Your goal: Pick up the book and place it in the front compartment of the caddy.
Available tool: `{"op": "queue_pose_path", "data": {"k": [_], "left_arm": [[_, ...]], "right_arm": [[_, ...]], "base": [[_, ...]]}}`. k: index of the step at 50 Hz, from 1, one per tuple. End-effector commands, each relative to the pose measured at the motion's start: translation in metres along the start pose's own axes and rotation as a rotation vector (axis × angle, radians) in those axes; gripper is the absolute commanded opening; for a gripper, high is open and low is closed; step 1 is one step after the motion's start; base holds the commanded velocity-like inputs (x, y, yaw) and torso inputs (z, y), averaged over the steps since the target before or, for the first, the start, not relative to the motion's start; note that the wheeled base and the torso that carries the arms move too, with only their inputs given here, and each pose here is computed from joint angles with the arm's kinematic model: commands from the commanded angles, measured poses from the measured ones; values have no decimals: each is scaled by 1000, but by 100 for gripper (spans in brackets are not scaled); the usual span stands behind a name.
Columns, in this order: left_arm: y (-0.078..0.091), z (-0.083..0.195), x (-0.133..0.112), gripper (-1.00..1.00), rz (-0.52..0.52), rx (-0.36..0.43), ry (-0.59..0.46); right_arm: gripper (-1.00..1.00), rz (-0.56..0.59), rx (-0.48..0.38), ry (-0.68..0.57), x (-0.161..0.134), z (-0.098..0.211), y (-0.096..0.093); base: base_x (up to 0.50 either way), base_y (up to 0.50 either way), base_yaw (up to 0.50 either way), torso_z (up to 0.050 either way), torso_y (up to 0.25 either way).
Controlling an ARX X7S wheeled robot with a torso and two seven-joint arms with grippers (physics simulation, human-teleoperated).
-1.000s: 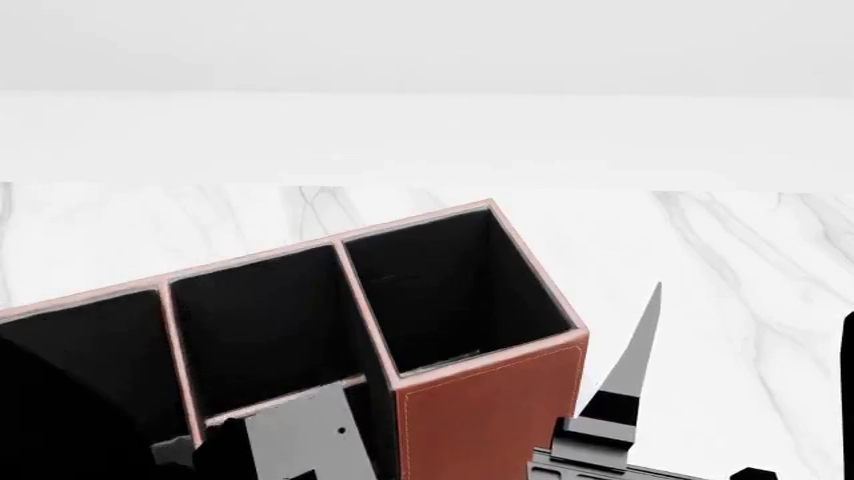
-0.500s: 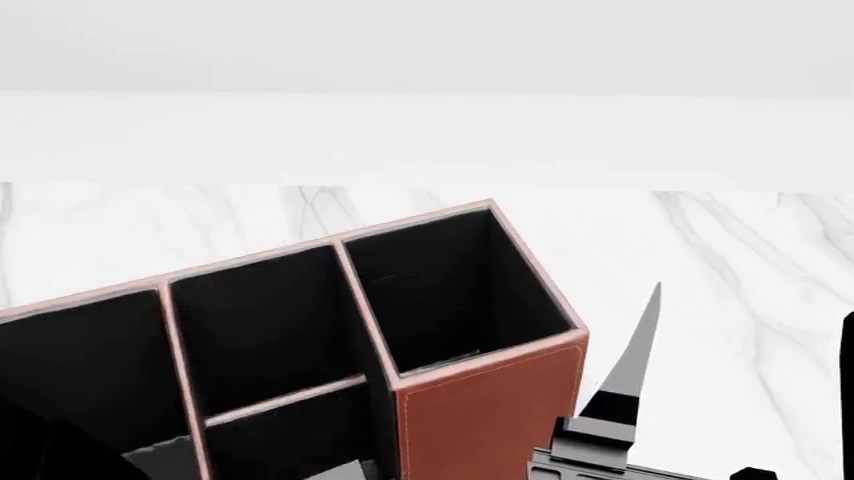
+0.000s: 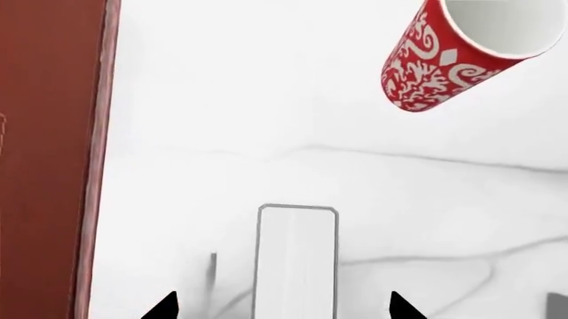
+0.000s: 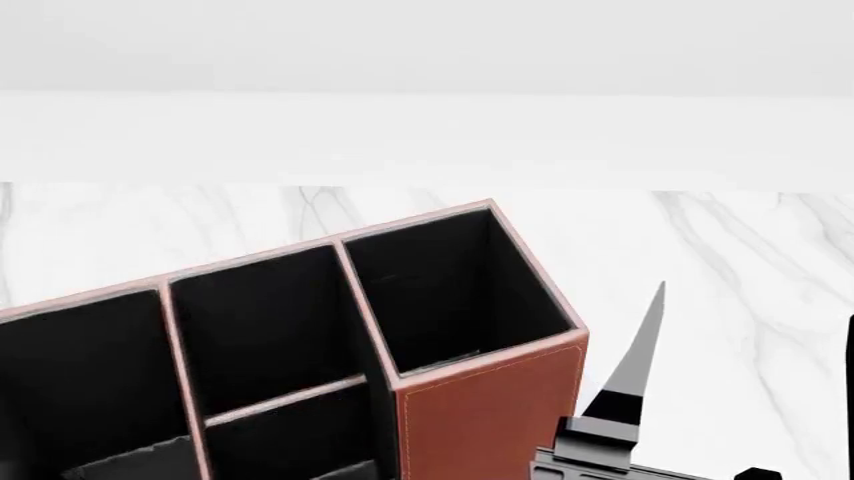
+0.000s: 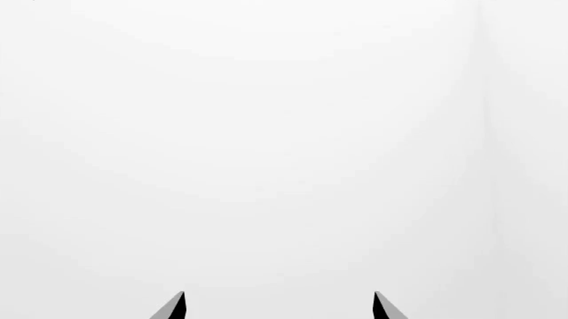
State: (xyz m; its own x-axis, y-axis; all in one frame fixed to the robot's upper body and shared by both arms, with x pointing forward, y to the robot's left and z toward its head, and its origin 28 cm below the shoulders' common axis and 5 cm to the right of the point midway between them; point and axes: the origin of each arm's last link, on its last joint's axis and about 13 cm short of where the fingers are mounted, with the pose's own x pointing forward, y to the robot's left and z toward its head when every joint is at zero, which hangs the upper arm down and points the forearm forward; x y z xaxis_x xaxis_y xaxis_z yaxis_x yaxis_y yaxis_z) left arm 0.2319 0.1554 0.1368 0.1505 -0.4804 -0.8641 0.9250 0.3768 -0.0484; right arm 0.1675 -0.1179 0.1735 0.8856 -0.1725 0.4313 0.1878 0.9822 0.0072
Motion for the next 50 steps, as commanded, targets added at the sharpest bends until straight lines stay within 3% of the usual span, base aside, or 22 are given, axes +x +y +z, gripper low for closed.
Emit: {"op": "queue_pose_path", "data": {"k": [1, 16, 17, 26, 34, 46, 50], "left_arm": [[-1, -4, 6, 100, 2, 11, 14], [2, -5, 15, 100, 10, 13, 12], [2, -6, 15, -100, 12, 15, 12], [0, -8, 17, -100, 7, 35, 15], [3, -2, 2, -100, 4, 67, -8], [9, 27, -60, -100, 4, 203, -107], [10, 35, -79, -100, -1, 213, -143]], "right_arm": [[100, 4, -3, -3, 0, 0, 0], [100, 2, 0, 0, 0, -2, 0], [100, 1, 0, 0, 0, -2, 0], [100, 0, 2, -1, 0, -1, 0], [100, 1, 3, 0, 0, -1, 0], [100, -2, 3, 0, 0, 0, 0], [100, -2, 2, 1, 0, 0, 0]], "base": [[0, 0, 0, 0, 0], [0, 0, 0, 0, 0], [0, 0, 0, 0, 0], [0, 0, 0, 0, 0], [0, 0, 0, 0, 0], [0, 0, 0, 0, 0], [0, 0, 0, 0, 0]]}}
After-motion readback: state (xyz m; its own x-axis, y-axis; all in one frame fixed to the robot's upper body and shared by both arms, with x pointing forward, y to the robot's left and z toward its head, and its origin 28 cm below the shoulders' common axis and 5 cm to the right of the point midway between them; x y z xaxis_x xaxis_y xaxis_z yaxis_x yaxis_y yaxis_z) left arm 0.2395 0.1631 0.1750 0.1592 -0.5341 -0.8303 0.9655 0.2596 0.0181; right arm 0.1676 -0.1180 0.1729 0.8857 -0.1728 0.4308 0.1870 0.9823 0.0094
